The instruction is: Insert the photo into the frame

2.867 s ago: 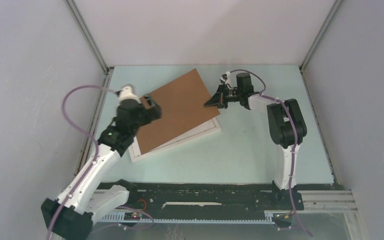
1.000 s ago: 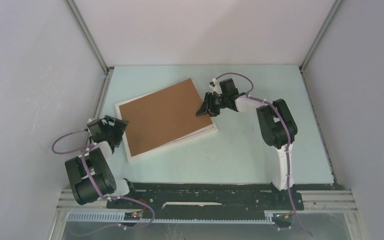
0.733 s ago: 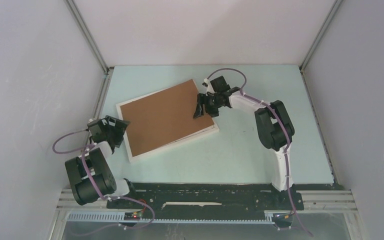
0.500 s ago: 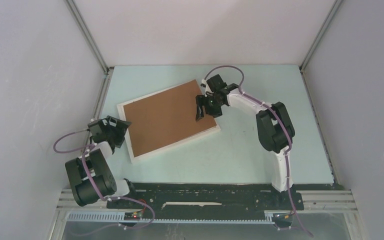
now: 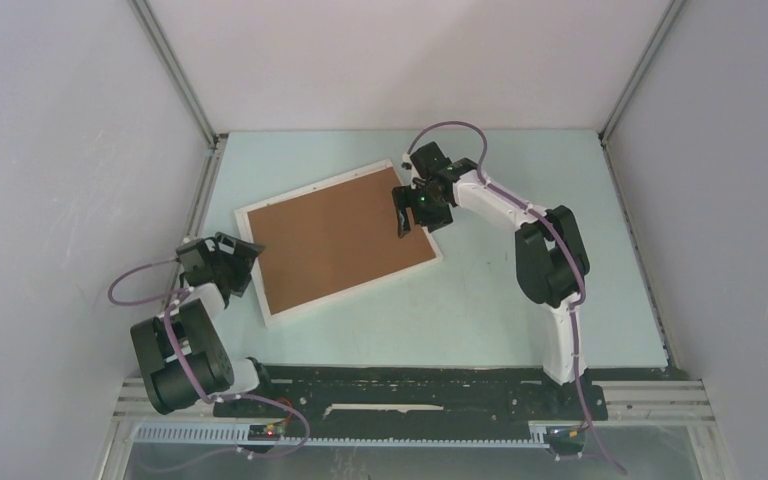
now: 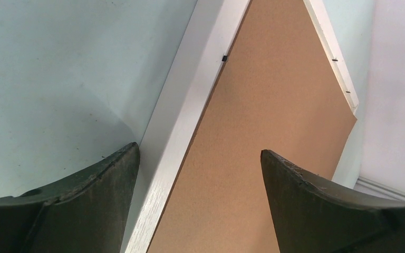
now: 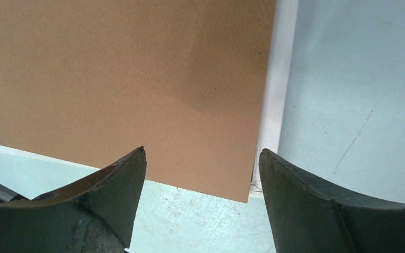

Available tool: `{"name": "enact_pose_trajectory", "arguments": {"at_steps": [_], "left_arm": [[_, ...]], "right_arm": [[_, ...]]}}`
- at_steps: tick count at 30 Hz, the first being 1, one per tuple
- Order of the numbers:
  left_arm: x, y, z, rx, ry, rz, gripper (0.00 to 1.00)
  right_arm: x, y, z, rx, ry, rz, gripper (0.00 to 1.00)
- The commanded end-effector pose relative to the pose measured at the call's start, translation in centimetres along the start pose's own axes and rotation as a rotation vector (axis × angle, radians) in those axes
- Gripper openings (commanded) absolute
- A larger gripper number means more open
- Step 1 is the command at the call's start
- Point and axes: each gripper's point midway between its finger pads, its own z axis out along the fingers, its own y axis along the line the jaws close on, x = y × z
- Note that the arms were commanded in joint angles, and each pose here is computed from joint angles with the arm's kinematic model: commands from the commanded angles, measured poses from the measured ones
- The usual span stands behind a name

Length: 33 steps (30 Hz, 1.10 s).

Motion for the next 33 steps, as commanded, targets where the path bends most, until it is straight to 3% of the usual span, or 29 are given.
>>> {"name": "enact_pose_trajectory", "arguments": {"at_steps": [1, 4, 13, 26, 33], "left_arm": [[2.7, 0.0, -0.5, 0.010, 0.111, 0.006, 0.88], [2.9, 0.2, -0.4, 0.005, 0.117, 0.004, 0.88], [2.8, 0.1, -0.3, 0.007, 0.120, 0.001, 0.88], [3.1, 0.4, -0.1, -0.002, 0.132, -0.001, 0.89], [3.3, 0.5, 0.0, -0.004, 0.143, -0.003, 0.89]], "right_arm": [[-1.2, 0.4, -2.2, -0.084, -0.079, -0.004, 0.84], [-0.7, 1.5, -1.7, -0.194, -0.073, 0.019, 0.81], [0.2, 1.0, 0.2, -0.239, -0.045, 0.063, 0.76], [-3.3, 4.8, -2.4, -0.372, -0.210, -0.082, 0.72], [-3.4, 4.5, -0.7, -0.352, -0.168, -0.050, 0.71]]}}
